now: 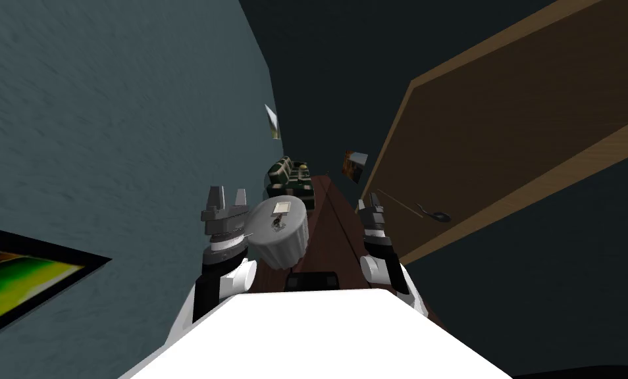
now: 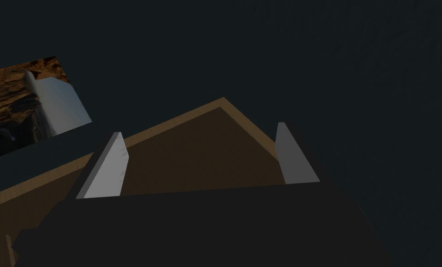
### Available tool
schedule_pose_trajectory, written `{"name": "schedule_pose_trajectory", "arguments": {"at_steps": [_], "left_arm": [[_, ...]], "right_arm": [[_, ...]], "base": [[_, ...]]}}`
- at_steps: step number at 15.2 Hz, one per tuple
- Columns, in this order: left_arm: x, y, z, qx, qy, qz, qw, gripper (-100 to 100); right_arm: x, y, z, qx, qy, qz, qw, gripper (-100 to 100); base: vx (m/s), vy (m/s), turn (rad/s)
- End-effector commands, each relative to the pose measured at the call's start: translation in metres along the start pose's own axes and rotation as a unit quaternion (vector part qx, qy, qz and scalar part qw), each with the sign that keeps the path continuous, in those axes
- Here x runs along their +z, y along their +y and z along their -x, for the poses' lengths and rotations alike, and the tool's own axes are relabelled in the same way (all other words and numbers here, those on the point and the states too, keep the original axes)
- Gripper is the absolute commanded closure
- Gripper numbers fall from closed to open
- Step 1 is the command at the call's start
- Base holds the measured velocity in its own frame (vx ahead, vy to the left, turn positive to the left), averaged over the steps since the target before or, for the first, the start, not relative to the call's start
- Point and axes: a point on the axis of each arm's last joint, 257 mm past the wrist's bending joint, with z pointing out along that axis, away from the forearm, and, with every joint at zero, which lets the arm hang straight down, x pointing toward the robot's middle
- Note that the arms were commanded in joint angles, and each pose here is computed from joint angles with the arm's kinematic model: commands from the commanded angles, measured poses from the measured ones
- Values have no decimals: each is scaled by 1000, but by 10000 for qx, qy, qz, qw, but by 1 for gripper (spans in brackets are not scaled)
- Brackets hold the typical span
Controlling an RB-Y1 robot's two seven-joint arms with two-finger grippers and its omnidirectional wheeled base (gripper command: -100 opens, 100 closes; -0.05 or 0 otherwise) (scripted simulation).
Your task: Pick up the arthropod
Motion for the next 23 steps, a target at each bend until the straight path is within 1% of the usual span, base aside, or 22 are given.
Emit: {"name": "schedule_pose_trajectory", "arguments": {"at_steps": [1, 2, 3, 5, 6, 8, 9, 11, 12, 13, 14, 15, 16, 17, 18, 19, 20, 21, 22, 23], "left_arm": [[-2, 8, -4, 58, 181, 110, 9998, -100], [-4, 15, -5, 106, 283, 222, 9993, -100], [-4, 15, -6, 110, 302, 222, 9992, -100], [-10, 38, -6, 250, 511, 549, 9969, -100], [-10, 38, -7, 253, 526, 549, 9968, -100], [-19, 68, -2, 445, 703, 972, 9918, -100], [-19, 69, -2, 447, 702, 996, 9915, -100], [-31, 103, 8, 684, 833, 1483, 9830, -100], [-32, 106, 9, 689, 830, 1545, 9821, -100], [-39, 123, 16, 821, 878, 1795, 9764, -100], [-40, 126, 16, 825, 875, 1850, 9753, -100], [-48, 142, 25, 962, 913, 2079, 9691, -100], [-50, 146, 26, 969, 908, 2162, 9673, -100], [-50, 147, 26, 970, 908, 2173, 9670, -100], [-60, 166, 37, 1117, 930, 2469, 9581, -100], [-61, 167, 38, 1120, 928, 2511, 9570, -100], [-71, 185, 50, 1268, 940, 2784, 9474, -100], [-74, 188, 51, 1274, 935, 2861, 9451, -100], [-74, 188, 51, 1274, 935, 2861, 9451, -100], [-85, 205, 65, 1422, 936, 3132, 9343, -100]], "right_arm": [[0, 0, 0, 0, 0, 0, 10000, 0], [0, 0, 0, 0, 0, 0, 10000, 0], [0, 0, 0, 1, 0, 0, 10000, 0], [0, 0, 0, 1, 0, 0, 10000, 0], [0, 0, 0, 1, 0, 0, 10000, 0], [0, 0, 0, 1, 0, 0, 10000, 0], [0, 0, 0, 1, 0, 0, 10000, 0], [0, 0, 0, 1, 0, 0, 10000, 0], [0, 0, 0, 2, 0, 0, 10000, 0], [0, 0, 0, 1, 0, 0, 10000, 0], [0, 0, 0, 2, 0, 0, 10000, 0], [0, 0, 0, 1, 0, 0, 10000, 0], [0, 0, 0, 1, 0, 0, 10000, 0], [0, 0, 0, 1, 0, 0, 10000, 0], [0, 0, 0, 1, 0, 0, 10000, 0], [0, 0, 0, 1, 0, 0, 10000, 0], [0, 0, 0, 1, 0, 0, 10000, 0], [0, 0, 0, 1, 0, 0, 10000, 0], [0, 0, 0, 1, 0, 0, 10000, 0], [0, 0, 0, 1, 0, 0, 10000, 0]], "base": [[1, -13, -25], [3, -36, -50], [5, -40, -33], [9, -55, -49], [4, -67, -43], [9, -80, -68], [18, -82, -69], [16, -91, -96], [33, -97, -74], [30, -107, -77], [25, -96, -59], [27, -85, -95], [28, -72, -70], [21, -46, -9], [18, -55, -60], [20, -64, -71], [27, -79, -110], [33, -85, -86], [28, -63, -9], [35, -69, -62]]}}
